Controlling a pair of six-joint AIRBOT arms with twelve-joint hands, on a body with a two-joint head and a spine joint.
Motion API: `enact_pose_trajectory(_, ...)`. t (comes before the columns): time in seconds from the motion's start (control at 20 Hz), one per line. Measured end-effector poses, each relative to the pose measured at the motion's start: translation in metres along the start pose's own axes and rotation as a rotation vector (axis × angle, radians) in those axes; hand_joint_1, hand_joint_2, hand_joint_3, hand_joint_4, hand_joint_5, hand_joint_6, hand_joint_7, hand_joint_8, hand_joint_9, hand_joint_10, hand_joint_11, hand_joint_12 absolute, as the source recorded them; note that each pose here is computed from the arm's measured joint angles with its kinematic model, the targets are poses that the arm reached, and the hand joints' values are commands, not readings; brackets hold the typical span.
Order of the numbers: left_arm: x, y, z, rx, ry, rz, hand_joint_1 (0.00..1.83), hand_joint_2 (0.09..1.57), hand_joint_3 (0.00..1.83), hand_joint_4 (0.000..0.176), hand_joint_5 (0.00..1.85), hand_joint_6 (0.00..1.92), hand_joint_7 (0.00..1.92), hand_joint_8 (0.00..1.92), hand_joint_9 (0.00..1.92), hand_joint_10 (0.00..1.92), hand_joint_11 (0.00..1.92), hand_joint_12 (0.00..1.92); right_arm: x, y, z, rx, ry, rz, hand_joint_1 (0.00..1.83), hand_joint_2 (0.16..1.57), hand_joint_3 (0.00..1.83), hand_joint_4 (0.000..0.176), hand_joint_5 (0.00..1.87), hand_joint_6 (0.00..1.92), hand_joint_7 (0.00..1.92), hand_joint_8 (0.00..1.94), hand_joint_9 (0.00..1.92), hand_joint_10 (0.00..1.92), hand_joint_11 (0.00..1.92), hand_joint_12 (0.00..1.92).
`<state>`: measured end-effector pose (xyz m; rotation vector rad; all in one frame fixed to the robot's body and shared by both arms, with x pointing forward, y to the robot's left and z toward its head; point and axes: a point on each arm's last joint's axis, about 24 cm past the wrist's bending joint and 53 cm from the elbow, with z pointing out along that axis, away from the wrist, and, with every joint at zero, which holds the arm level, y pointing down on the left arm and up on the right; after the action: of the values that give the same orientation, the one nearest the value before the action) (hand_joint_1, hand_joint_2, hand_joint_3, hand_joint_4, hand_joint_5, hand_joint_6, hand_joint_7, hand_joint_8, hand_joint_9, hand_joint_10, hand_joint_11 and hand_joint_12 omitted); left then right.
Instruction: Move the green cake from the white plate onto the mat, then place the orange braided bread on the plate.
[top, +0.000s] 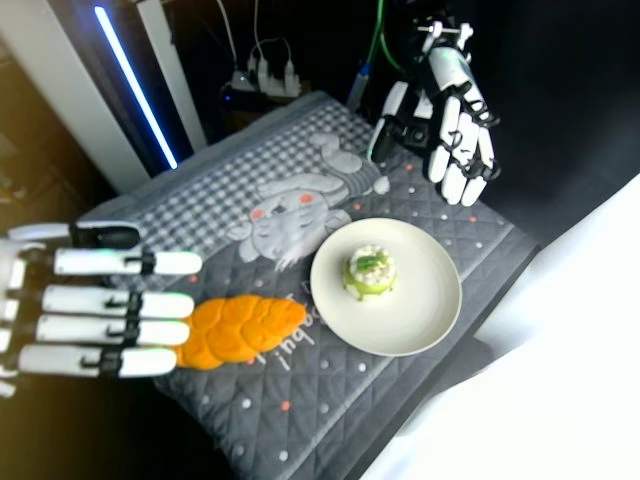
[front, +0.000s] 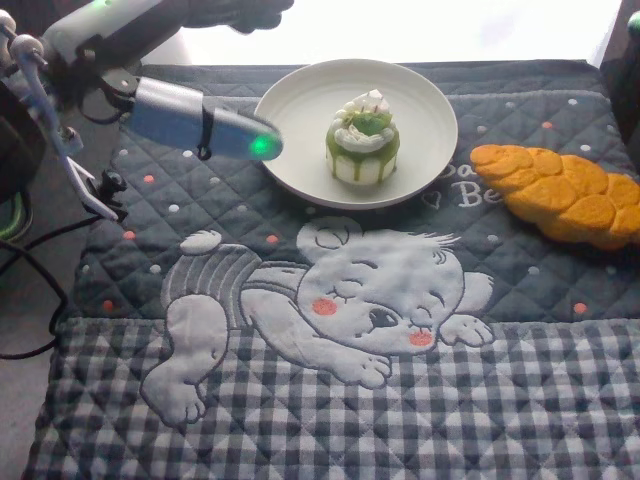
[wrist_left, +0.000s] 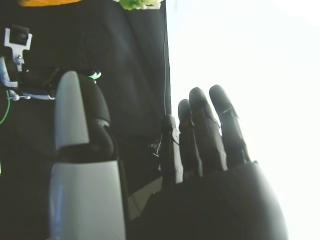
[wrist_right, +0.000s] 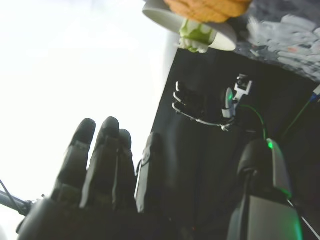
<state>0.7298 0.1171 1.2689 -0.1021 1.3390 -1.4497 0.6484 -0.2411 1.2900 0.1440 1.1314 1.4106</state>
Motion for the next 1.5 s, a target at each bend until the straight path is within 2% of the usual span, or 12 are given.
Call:
enact_pose_trajectory(0.25, -0.001, 0.0, 0.002, 0.003, -0.017, -0.019, 0.88, 0.81, 0.0, 0.07, 0.33, 0.0, 0.42, 0.0, 0.5, 0.0, 0.04, 1.17, 0.005, 0.005, 0.0, -0.014, 0.006, 0.01, 0.79, 0.64, 0.41, 0.108, 0.13, 0.0, 0.16, 0.0, 0.13, 0.0, 0.0, 0.37)
enact_pose_trajectory(0.45, 0.008, 0.001, 0.02, 0.007, -0.015, -0.026, 0.93, 0.79, 0.0, 0.093, 0.33, 0.0, 0.44, 0.0, 0.49, 0.0, 0.08, 1.03, 0.011, 0.006, 0.0, -0.023, 0.019, 0.009, 0.82, 0.5, 0.61, 0.048, 0.15, 0.0, 0.17, 0.0, 0.19, 0.0, 0.0, 0.54)
enact_pose_trajectory(0.7, 0.014, -0.001, 0.048, -0.003, 0.02, -0.02, 0.92, 0.75, 0.0, 0.121, 0.37, 0.0, 0.46, 0.0, 0.49, 0.0, 0.3, 0.64, 0.011, 0.007, 0.0, -0.029, 0.017, 0.009, 0.79, 0.42, 0.77, 0.057, 0.16, 0.0, 0.17, 0.0, 0.17, 0.0, 0.0, 0.53)
enact_pose_trajectory(0.85, 0.031, 0.004, 0.069, -0.033, 0.067, -0.019, 0.87, 0.78, 0.0, 0.127, 0.36, 0.0, 0.46, 0.0, 0.48, 0.0, 0.26, 0.53, 0.011, 0.012, 0.0, -0.05, 0.011, 0.013, 0.78, 0.43, 0.81, 0.091, 0.15, 0.0, 0.15, 0.0, 0.11, 0.0, 0.0, 0.36)
enact_pose_trajectory(0.9, 0.038, 0.009, 0.073, -0.049, 0.088, -0.025, 0.85, 0.78, 0.0, 0.127, 0.37, 0.0, 0.48, 0.01, 0.48, 0.0, 0.26, 0.52, 0.01, 0.015, 0.0, -0.065, 0.005, 0.014, 0.77, 0.44, 0.8, 0.08, 0.14, 0.0, 0.16, 0.0, 0.12, 0.0, 0.0, 0.42)
enact_pose_trajectory(1.0, 0.049, 0.02, 0.077, -0.084, 0.123, -0.02, 0.85, 0.78, 0.0, 0.133, 0.39, 0.0, 0.51, 0.0, 0.49, 0.0, 0.25, 0.47, 0.006, 0.021, 0.0, -0.087, -0.014, 0.017, 0.72, 0.46, 0.77, 0.101, 0.16, 0.0, 0.2, 0.0, 0.15, 0.01, 0.0, 0.58)
enact_pose_trajectory(1.05, 0.055, 0.029, 0.079, -0.115, 0.145, -0.006, 0.83, 0.78, 0.0, 0.144, 0.38, 0.0, 0.51, 0.0, 0.49, 0.0, 0.27, 0.48, 0.003, 0.022, 0.0, -0.093, -0.027, 0.016, 0.69, 0.49, 0.75, 0.119, 0.15, 0.0, 0.16, 0.0, 0.13, 0.01, 0.0, 0.49)
enact_pose_trajectory(1.15, 0.059, 0.035, 0.08, -0.145, 0.177, 0.035, 0.82, 0.79, 0.0, 0.174, 0.31, 0.0, 0.47, 0.0, 0.44, 0.0, 0.25, 0.6, 0.002, 0.025, 0.0, -0.103, -0.035, 0.01, 0.66, 0.51, 0.72, 0.123, 0.16, 0.0, 0.16, 0.0, 0.12, 0.0, 0.0, 0.48)
enact_pose_trajectory(1.2, 0.061, 0.036, 0.081, -0.158, 0.189, 0.052, 0.85, 0.78, 0.0, 0.137, 0.33, 0.01, 0.49, 0.01, 0.49, 0.02, 0.28, 0.61, 0.002, 0.027, -0.001, -0.108, -0.036, 0.013, 0.65, 0.51, 0.71, 0.135, 0.18, 0.0, 0.18, 0.0, 0.13, 0.0, 0.0, 0.52)
enact_pose_trajectory(1.4, 0.074, 0.042, 0.085, -0.19, 0.235, 0.092, 0.84, 0.77, 0.0, 0.123, 0.37, 0.0, 0.52, 0.0, 0.53, 0.01, 0.34, 0.57, 0.005, 0.029, -0.001, -0.117, -0.031, 0.015, 0.66, 0.52, 0.65, 0.14, 0.21, 0.0, 0.22, 0.0, 0.14, 0.0, 0.0, 0.63)
enact_pose_trajectory(1.45, 0.077, 0.044, 0.086, -0.192, 0.244, 0.097, 0.84, 0.76, 0.0, 0.13, 0.35, 0.0, 0.51, 0.0, 0.49, 0.0, 0.2, 0.51, 0.005, 0.029, -0.001, -0.116, -0.032, 0.015, 0.67, 0.53, 0.64, 0.148, 0.22, 0.0, 0.22, 0.0, 0.13, 0.0, 0.0, 0.62)
enact_pose_trajectory(1.5, 0.082, 0.044, 0.087, -0.195, 0.253, 0.094, 0.85, 0.76, 0.0, 0.117, 0.34, 0.0, 0.52, 0.0, 0.46, 0.0, 0.11, 0.47, 0.004, 0.029, -0.001, -0.115, -0.033, 0.015, 0.67, 0.55, 0.63, 0.145, 0.23, 0.0, 0.23, 0.0, 0.14, 0.0, 0.0, 0.65)
